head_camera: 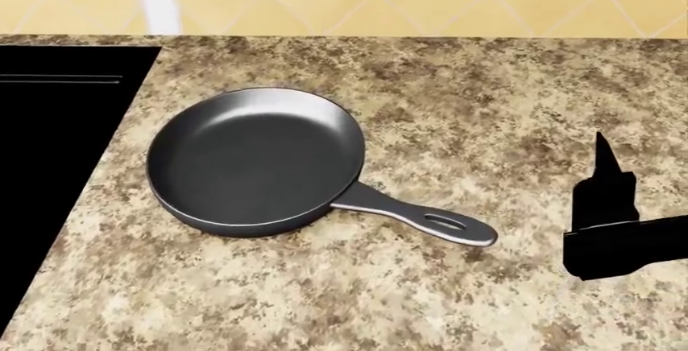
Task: Pick the pan and sponge and place them into the sink. Then turn on the water.
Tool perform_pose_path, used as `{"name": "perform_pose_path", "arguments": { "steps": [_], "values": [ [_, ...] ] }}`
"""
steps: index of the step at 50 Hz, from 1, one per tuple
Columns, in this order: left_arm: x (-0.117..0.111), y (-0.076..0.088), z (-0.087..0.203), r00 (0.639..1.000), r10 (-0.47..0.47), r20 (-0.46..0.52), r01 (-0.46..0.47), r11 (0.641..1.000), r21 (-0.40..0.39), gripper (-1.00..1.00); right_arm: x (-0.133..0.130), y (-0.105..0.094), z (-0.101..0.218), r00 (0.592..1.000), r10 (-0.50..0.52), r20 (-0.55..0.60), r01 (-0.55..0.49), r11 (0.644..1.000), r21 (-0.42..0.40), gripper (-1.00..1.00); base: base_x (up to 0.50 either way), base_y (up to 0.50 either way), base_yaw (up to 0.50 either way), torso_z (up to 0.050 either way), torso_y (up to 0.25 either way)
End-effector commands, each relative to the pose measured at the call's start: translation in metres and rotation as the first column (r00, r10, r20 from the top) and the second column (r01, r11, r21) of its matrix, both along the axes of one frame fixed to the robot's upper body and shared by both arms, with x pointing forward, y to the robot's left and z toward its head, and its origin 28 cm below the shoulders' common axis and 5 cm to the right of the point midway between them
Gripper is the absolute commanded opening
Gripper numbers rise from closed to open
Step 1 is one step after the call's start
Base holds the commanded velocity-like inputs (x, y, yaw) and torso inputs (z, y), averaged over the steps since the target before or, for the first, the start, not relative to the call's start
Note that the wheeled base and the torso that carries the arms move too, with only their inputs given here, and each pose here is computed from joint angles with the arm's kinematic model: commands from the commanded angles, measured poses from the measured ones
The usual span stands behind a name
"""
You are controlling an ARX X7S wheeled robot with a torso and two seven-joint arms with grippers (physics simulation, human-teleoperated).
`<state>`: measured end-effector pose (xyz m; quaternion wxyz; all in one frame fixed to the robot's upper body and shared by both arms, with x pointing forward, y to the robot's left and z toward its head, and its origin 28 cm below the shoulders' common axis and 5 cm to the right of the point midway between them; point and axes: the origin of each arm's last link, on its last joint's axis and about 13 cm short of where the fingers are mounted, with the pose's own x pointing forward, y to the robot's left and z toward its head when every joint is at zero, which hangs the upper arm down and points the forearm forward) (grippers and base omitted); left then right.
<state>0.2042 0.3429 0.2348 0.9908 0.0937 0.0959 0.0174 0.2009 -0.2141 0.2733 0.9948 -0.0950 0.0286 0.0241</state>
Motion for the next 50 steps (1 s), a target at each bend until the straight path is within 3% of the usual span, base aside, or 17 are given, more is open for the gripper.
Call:
{"name": "perform_pose_path", "arguments": {
  "steps": [1,6,10,17,29,39,46,50],
  "values": [
    [0.002,0.001,-0.004,1.0,0.022,-0.008,-0.022,1.0,-0.018,1.0,0.002,0.003,-0.005,1.0,0.018,-0.02,-0.019,1.0,-0.005,1.0,0.31,-0.11,0.0,0.0,0.0],
    [-0.002,0.01,-0.001,1.0,0.021,-0.008,-0.022,1.0,-0.019,1.0,0.004,0.004,-0.005,0.999,0.025,-0.024,-0.025,1.0,-0.003,1.0,0.31,-0.1,0.0,0.0,0.0],
    [0.002,0.001,-0.004,1.0,0.021,-0.009,-0.021,1.0,-0.019,1.0,0.005,0.004,-0.008,0.999,0.023,-0.027,-0.023,1.0,0.0,1.0,0.32,-0.02,0.0,0.0,0.0],
    [0.002,0.008,0.0,1.0,0.019,-0.004,-0.019,1.0,-0.018,1.0,0.007,0.007,-0.011,0.998,0.033,-0.051,-0.033,0.999,-0.008,1.0,0.32,0.0,0.0,0.0,0.001],
    [0.006,-0.002,-0.009,1.0,0.022,-0.011,-0.023,1.0,-0.021,1.0,0.008,0.01,-0.009,0.994,0.068,-0.088,-0.069,0.998,-0.01,1.0,0.3,0.0,0.0,0.0,0.001],
    [0.002,0.005,-0.009,1.0,0.027,-0.014,-0.027,0.999,-0.024,1.0,0.007,0.013,-0.012,0.987,0.099,-0.129,-0.101,0.995,-0.005,1.0,0.2,0.0,0.0,0.0,0.001],
    [0.001,0.007,-0.011,0.999,0.025,-0.02,-0.025,0.999,-0.023,1.0,0.007,0.019,-0.018,0.951,0.185,-0.249,-0.201,0.979,-0.042,1.0,0.01,0.0,0.0,0.0,0.0],
    [0.002,0.006,-0.01,0.999,0.028,-0.016,-0.029,0.999,-0.023,1.0,0.007,0.026,-0.016,0.914,0.272,-0.3,-0.287,0.958,-0.006,1.0,0.0,0.0,0.0,0.0,0.0]
  ]
}}
